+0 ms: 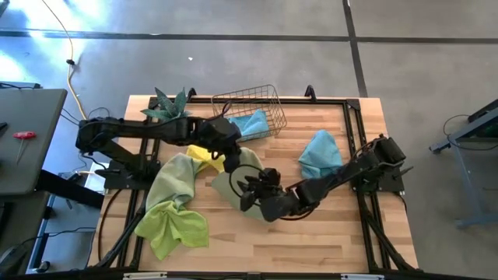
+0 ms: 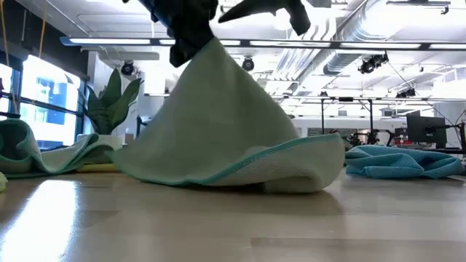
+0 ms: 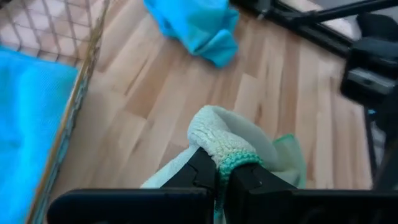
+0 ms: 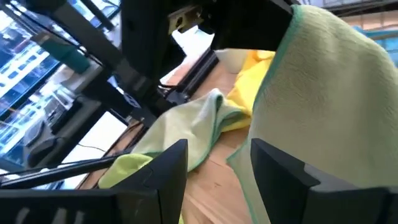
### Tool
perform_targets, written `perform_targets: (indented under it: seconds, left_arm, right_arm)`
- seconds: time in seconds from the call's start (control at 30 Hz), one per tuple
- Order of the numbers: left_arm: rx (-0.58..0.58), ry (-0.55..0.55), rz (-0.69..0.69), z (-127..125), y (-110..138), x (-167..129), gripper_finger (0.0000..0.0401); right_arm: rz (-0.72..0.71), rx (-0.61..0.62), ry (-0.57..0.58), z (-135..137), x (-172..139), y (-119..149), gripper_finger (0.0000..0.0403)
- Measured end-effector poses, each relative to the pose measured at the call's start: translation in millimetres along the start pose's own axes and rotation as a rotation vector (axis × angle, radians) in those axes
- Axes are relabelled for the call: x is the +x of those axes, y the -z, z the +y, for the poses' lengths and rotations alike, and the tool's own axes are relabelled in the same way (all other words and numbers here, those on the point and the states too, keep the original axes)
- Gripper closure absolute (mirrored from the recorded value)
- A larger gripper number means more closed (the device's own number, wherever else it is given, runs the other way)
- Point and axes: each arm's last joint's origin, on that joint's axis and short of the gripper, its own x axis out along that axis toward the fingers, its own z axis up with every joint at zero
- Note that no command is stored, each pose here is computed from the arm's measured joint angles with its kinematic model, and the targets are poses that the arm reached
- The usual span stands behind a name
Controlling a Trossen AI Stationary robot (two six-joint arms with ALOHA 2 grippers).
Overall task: Fold microfiber towels
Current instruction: Fold the right light blue microfiber cloth
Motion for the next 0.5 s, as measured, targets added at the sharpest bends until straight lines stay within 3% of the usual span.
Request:
perform_targets:
  seconds: [0.1, 0.23, 0.5]
  left_arm:
    - [0.004, 0.022, 0.069, 6, 4, 0, 0.0401]
    - [-0.048, 0.154, 0.125, 6, 5, -3, 0.0401]
    - [-0.125, 0.427, -0.026, -14, -36, -25, 0.0401]
  right_arm:
    - [0.061, -0.008, 0.018, -4, -4, 7, 0.0236]
    - [0.214, -0.026, 0.009, -6, -15, 20, 0.0236]
    - [0.263, -0.15, 0.108, -19, -26, 33, 0.0236]
